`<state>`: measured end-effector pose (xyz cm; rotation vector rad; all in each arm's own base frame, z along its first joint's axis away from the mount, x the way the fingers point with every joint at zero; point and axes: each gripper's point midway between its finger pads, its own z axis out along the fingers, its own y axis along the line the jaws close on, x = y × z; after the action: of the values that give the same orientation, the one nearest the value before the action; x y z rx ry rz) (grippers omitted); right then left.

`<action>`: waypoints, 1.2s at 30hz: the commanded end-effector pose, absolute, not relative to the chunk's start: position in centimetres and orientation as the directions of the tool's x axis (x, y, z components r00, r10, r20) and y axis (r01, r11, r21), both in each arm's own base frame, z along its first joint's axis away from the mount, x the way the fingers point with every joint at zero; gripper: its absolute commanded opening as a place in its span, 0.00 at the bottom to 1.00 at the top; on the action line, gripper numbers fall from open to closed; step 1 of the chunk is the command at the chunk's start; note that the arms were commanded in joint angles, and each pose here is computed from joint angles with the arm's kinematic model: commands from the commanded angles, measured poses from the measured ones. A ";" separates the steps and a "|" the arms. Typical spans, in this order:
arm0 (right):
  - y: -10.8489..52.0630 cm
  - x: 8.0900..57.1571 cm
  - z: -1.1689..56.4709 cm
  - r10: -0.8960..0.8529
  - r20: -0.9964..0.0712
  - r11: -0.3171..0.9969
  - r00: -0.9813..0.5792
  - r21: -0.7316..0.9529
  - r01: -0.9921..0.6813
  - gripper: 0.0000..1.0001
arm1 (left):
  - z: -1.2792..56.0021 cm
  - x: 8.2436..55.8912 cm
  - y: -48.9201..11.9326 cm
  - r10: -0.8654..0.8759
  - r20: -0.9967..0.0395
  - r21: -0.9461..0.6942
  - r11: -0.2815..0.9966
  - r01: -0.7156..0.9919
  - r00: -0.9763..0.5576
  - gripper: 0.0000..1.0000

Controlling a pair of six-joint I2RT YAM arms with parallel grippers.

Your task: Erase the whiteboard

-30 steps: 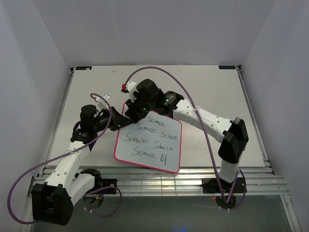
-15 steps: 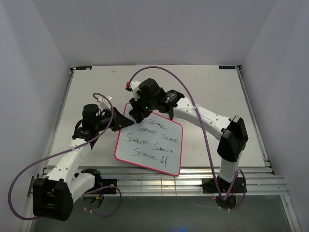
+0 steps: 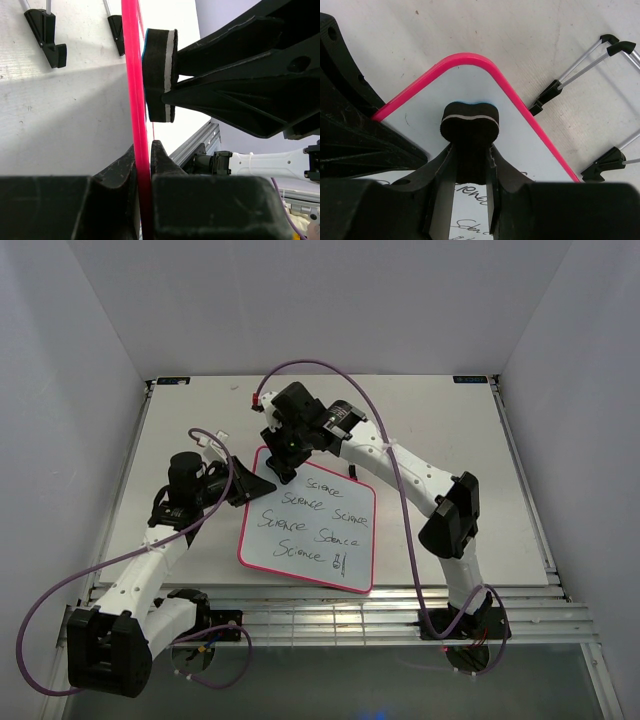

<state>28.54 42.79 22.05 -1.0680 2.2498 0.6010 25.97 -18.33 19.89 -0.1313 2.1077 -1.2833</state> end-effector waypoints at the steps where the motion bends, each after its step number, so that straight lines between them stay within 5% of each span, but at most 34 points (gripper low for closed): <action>1: 44.7 29.3 20.2 -0.546 -0.673 0.568 -0.498 0.140 -0.811 0.19 | 28.6 23.3 -21.2 -0.269 -0.702 -0.711 0.328 0.623 -0.659 0.00; 5: 46.6 25.2 22.2 -0.493 -0.729 0.383 -0.475 0.308 -0.871 0.19 | 28.0 23.5 -21.3 -0.268 -0.693 -0.718 0.331 0.612 -0.669 0.00; 8: 47.2 24.8 23.5 -0.403 -0.777 0.363 -0.484 0.350 -0.864 0.19 | 27.9 23.5 -21.3 -0.271 -0.689 -0.723 0.329 0.607 -0.673 0.00; 20: 41.9 30.4 16.5 -0.451 -0.655 0.677 -0.607 0.193 -0.711 0.19 | 28.1 23.7 -20.9 -0.308 -0.688 -0.724 0.357 0.590 -0.658 0.00; 36: 28.3 26.8 7.9 -0.365 -0.504 0.804 -0.783 0.254 -0.538 0.19 | 27.0 24.7 -20.5 -0.357 -0.666 -0.743 0.396 0.539 -0.655 0.00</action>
<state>29.22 33.27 14.22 -0.6828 2.3355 0.7199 24.91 -19.01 18.64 -0.1755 2.1828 -1.2954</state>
